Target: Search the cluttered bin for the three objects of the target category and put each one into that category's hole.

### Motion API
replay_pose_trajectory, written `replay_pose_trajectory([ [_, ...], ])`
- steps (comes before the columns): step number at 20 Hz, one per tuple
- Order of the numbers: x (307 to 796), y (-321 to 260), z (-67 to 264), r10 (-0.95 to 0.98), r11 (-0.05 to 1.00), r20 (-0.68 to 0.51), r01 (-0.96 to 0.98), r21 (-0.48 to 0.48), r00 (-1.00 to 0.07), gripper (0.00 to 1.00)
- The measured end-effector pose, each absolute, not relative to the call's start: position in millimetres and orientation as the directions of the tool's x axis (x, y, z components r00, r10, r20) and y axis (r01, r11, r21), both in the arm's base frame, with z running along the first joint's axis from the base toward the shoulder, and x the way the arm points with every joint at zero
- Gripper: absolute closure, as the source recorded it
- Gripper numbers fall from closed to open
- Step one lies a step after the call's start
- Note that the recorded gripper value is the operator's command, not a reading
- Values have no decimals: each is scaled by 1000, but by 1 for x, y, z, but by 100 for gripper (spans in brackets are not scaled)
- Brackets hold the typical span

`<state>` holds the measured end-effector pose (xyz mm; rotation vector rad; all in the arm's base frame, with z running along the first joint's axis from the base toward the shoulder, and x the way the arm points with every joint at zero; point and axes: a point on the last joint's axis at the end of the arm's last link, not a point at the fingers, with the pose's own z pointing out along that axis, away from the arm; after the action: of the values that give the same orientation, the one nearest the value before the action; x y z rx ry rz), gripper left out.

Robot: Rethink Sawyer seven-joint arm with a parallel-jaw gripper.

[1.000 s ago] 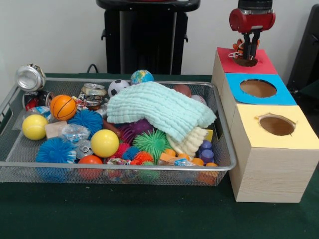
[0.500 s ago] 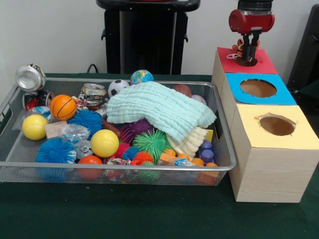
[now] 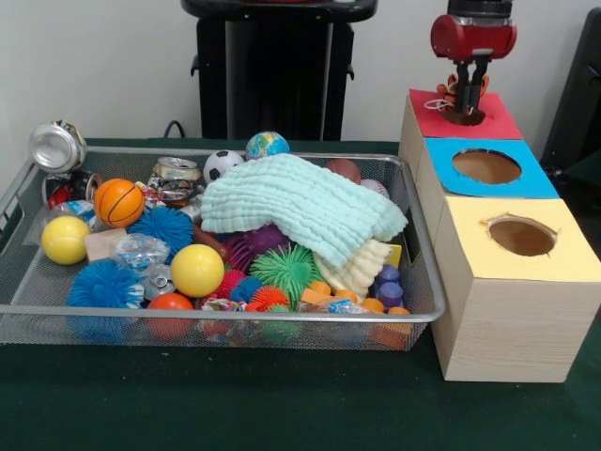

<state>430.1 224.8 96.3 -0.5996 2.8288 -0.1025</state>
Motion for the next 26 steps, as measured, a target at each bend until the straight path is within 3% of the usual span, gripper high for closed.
replay_pose_trajectory([
  [26,467,211,118,-391,919,-301,-352,-176,-870,100],
])
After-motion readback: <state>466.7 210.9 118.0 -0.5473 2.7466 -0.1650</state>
